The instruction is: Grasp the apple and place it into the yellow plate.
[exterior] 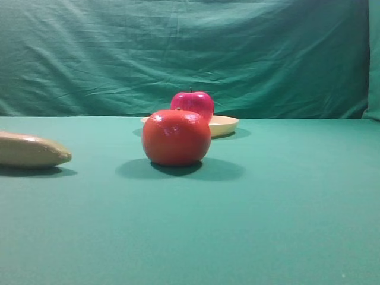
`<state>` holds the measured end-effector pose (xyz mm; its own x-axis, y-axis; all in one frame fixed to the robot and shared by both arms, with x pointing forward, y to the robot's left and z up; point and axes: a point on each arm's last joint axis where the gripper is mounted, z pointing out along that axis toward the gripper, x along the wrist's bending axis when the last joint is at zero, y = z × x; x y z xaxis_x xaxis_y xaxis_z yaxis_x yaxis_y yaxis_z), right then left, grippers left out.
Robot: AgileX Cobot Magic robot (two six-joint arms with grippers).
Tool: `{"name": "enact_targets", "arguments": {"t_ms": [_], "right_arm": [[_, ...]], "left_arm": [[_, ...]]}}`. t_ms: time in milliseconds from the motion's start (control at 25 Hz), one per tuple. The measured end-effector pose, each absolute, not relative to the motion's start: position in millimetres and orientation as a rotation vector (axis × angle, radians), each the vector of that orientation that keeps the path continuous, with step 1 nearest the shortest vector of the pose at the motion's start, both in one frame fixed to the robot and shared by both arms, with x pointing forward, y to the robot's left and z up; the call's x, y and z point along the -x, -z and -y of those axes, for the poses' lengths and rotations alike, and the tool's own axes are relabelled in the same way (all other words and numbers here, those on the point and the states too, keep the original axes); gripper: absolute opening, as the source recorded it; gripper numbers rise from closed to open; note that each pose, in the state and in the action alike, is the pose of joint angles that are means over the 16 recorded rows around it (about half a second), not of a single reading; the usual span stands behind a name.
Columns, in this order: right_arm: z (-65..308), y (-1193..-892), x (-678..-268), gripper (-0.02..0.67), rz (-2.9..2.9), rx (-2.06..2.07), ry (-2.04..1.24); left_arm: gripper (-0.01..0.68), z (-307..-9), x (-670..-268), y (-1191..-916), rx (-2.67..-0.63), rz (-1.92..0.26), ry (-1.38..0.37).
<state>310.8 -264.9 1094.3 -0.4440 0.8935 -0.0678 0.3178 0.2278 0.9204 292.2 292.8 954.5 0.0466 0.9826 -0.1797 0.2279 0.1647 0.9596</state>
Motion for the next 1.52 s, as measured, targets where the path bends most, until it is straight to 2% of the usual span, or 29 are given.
{"name": "enact_targets", "arguments": {"t_ms": [920, 1200, 1520], "right_arm": [[292, -971, -288, 0.000, -1.537, -1.292, -1.082], [292, -952, -290, 0.000, -1.547, -1.325, -1.077], [292, -947, -290, 0.000, -1.546, -1.335, -1.081]], "left_arm": [[0.157, -293, -292, -955, -1.268, -1.398, -0.915], [0.157, -293, -292, -955, -1.268, -1.398, -0.915], [0.157, -293, -292, -955, -1.268, -1.398, -0.915]]}}
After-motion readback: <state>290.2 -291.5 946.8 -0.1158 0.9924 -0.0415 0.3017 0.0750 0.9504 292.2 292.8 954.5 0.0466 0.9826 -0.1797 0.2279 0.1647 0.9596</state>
